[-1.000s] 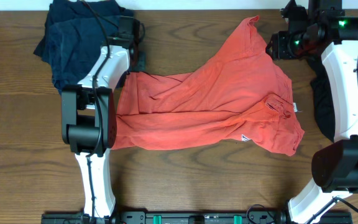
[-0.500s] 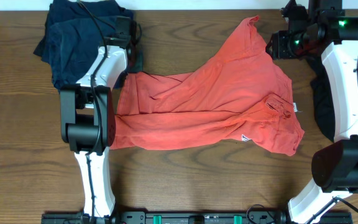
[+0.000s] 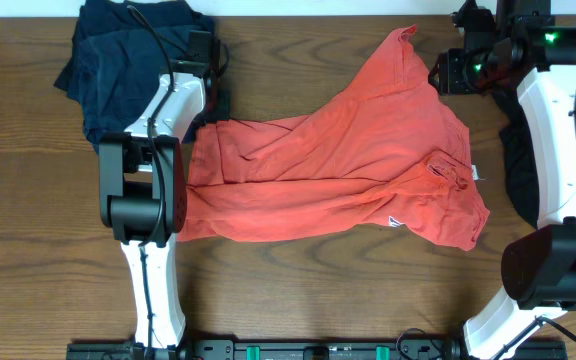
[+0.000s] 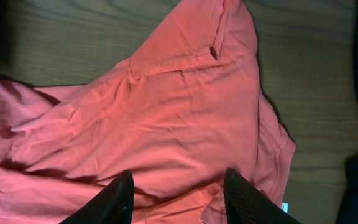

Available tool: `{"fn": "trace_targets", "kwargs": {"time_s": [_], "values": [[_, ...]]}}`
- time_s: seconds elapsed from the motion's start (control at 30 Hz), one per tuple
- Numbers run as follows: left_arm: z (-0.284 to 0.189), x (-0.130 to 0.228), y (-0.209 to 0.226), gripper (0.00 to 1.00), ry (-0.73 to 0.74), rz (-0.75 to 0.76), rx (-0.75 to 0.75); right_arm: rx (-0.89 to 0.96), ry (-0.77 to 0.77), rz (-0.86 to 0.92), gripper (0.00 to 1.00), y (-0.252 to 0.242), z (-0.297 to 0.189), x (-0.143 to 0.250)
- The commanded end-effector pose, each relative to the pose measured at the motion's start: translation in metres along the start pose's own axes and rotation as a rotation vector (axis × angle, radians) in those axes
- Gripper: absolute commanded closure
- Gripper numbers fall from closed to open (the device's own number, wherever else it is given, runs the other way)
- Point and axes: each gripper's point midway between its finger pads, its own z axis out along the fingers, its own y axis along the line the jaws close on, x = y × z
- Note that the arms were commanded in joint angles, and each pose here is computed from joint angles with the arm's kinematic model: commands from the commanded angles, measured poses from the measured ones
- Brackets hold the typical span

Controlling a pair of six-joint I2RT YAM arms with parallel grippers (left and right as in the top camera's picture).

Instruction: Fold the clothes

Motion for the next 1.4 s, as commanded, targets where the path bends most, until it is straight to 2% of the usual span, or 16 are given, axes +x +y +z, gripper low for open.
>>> {"fn": "trace_targets", "kwargs": {"time_s": [0.0,0.13,0.3,0.53,0.7,0.9,0.97,1.0,1.07,1.37], "values": [[-0.043,-0.006,0.010,0.94,-0.031,-0.031,-0.009,-0.015,-0.025,-0.033,0.59,0.010,-0.002,-0.008],[-0.086,0.002,0.007,0.94,-0.029,-0.054,0.017,0.006,-0.035,-0.036,0.60,0.003,0.009,-0.014],[-0.119,0.009,-0.008,0.94,-0.040,-0.069,0.057,0.000,-0.023,-0.043,0.60,-0.001,0.047,-0.019],[-0.122,0.020,-0.032,0.94,-0.018,-0.029,0.069,-0.011,-0.099,-0.092,0.55,-0.002,0.111,-0.046],[-0.121,0.020,-0.036,0.94,-0.021,-0.018,0.064,-0.033,-0.092,-0.083,0.54,0.009,0.142,-0.044],[-0.112,0.022,-0.026,0.93,-0.020,-0.026,0.023,-0.047,-0.074,-0.100,0.50,0.021,0.147,-0.039],[-0.108,0.024,-0.025,0.87,-0.010,-0.028,0.020,-0.047,-0.068,-0.098,0.49,0.020,0.147,-0.038],[-0.107,0.024,-0.024,0.79,-0.009,-0.026,0.019,-0.047,-0.061,-0.096,0.48,0.020,0.147,-0.036],[-0.106,0.023,-0.024,0.75,-0.012,-0.027,0.020,-0.047,-0.051,-0.094,0.48,0.020,0.147,-0.033],[-0.108,0.003,-0.029,0.73,-0.091,-0.033,0.039,-0.047,-0.035,-0.090,0.47,0.020,0.147,-0.029]]}}
